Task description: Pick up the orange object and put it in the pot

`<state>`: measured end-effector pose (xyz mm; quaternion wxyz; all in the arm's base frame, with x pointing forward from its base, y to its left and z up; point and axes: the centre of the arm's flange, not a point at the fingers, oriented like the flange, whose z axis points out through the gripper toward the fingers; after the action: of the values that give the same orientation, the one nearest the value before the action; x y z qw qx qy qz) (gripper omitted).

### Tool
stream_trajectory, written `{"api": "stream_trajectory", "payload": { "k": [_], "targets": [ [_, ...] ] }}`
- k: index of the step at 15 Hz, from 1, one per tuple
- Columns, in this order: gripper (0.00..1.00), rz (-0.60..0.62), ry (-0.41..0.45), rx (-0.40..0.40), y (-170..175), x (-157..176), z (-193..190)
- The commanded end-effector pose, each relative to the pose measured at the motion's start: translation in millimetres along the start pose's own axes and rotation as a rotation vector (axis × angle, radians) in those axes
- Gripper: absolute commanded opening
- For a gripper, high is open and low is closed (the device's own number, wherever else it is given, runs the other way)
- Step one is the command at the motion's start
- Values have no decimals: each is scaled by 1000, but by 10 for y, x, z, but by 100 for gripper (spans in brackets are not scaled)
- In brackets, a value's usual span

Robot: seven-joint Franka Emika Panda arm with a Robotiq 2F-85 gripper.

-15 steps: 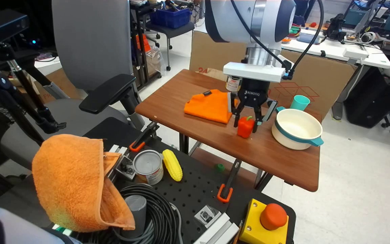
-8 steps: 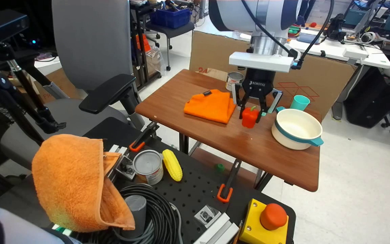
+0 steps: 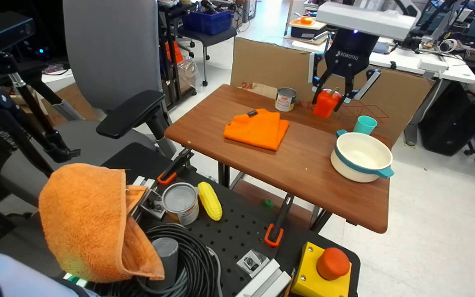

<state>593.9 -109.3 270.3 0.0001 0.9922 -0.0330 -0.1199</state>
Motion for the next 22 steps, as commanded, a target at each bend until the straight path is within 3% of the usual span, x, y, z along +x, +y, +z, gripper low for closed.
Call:
{"api": "stream_trajectory", "payload": {
  "k": [1,9,15,22],
  "targets": [
    [24,66,2,65,276,143,-240],
    [24,348,19,36,871,468,-85],
    [24,493,-71,-24,1109,718,399],
    [24,524,-194,-37,1184,901,839]
  ]
}}
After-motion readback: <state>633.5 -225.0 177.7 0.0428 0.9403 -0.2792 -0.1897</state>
